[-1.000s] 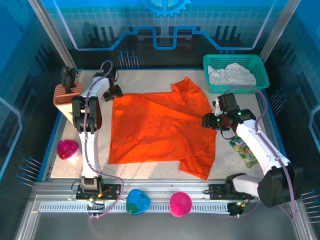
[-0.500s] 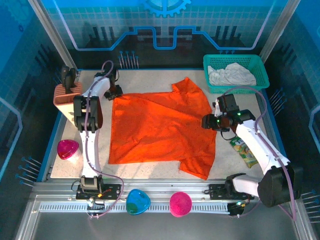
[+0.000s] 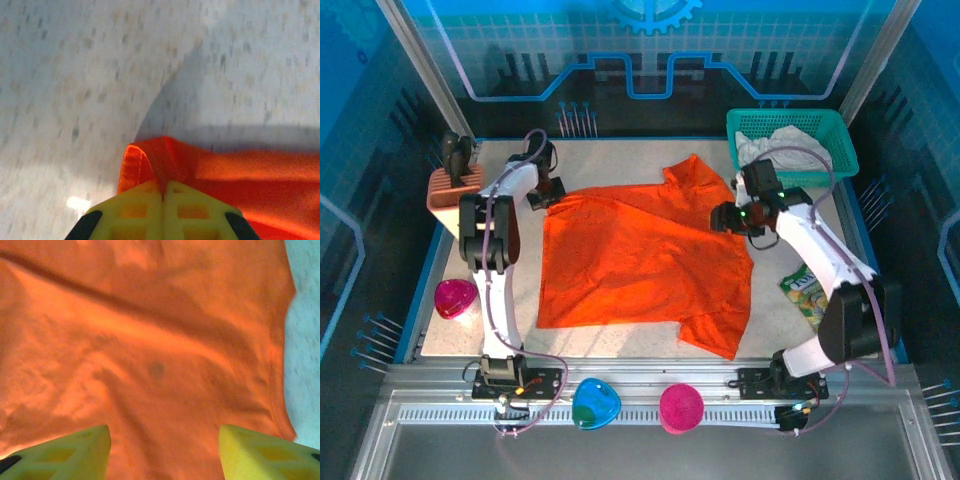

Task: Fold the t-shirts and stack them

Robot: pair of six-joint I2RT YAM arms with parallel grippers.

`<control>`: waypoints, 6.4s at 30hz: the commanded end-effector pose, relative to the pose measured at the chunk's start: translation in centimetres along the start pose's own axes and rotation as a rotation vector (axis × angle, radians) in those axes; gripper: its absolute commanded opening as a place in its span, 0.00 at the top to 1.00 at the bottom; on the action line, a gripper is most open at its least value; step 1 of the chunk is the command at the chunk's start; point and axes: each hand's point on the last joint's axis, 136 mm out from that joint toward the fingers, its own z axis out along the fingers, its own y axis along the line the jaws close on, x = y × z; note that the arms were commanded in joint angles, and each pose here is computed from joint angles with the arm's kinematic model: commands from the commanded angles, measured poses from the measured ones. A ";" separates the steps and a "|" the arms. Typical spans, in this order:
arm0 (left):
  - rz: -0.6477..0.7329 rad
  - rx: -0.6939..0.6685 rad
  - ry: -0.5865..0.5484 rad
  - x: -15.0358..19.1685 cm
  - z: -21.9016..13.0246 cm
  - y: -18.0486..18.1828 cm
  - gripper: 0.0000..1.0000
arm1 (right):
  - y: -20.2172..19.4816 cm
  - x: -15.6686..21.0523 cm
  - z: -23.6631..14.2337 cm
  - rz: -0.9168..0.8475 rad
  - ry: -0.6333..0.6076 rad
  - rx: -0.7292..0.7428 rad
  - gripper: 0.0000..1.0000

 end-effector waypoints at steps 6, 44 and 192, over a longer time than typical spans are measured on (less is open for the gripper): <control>-0.061 0.162 -0.103 1.6 -6.3 -2.0 1.00 | 2.7 -8.0 5.7 -0.064 -0.057 -0.001 0.43; -0.091 0.221 -0.097 5.4 -6.9 -2.0 1.00 | -2.0 -10.3 16.4 -0.133 0.182 0.385 1.00; -0.016 0.254 -0.084 3.4 -5.0 -3.7 1.00 | 1.8 0.2 4.2 0.081 -0.018 0.052 0.50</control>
